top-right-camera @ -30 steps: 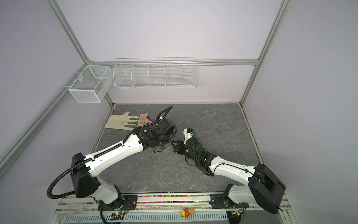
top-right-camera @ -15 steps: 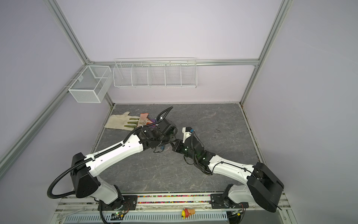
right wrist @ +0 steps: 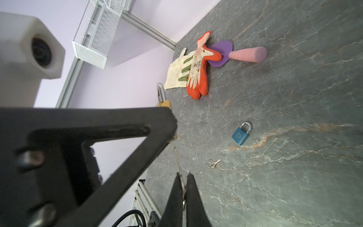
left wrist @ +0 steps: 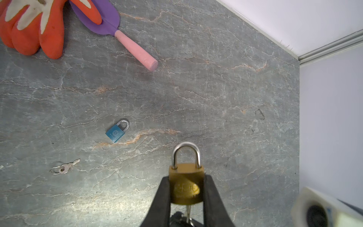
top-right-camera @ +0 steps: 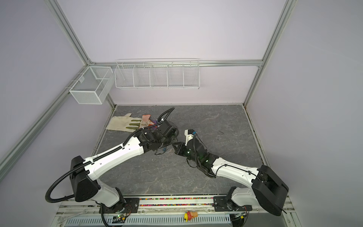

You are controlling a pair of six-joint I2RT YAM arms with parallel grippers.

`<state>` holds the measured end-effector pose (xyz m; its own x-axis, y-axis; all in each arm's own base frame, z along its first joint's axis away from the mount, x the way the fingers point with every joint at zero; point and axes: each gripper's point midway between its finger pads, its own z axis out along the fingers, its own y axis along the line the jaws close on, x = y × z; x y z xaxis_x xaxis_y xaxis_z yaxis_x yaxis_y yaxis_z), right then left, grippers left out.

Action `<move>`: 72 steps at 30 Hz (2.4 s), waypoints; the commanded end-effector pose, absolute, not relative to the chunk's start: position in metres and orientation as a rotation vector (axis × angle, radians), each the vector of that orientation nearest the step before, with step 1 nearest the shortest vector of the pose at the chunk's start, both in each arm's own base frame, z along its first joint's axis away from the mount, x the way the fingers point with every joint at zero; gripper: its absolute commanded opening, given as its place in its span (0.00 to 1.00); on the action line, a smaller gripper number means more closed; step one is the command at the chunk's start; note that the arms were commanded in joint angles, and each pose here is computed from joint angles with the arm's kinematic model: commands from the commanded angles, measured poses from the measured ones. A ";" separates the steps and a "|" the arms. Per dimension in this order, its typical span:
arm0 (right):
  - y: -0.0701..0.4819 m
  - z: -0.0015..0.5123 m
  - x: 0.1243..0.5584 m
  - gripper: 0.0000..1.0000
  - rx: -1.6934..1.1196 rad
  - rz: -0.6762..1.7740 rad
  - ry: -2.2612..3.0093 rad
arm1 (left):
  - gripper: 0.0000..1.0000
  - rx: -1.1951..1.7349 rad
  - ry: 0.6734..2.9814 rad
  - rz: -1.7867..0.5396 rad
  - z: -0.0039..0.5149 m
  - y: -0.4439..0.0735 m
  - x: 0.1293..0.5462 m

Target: Unlock with the key

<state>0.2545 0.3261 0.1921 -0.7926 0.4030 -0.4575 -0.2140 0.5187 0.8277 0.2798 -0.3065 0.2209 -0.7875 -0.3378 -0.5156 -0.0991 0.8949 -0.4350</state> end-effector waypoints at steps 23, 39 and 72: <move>0.321 0.202 0.260 0.06 0.130 1.220 2.148 | 0.00 -0.295 2.424 -0.530 0.230 -0.305 0.278; 0.318 0.211 0.262 0.06 0.132 1.237 2.124 | 0.00 -0.249 2.429 -0.536 0.231 -0.316 0.277; 0.306 0.219 0.273 0.06 0.163 1.278 2.100 | 0.00 -0.184 2.473 -0.519 0.229 -0.318 0.265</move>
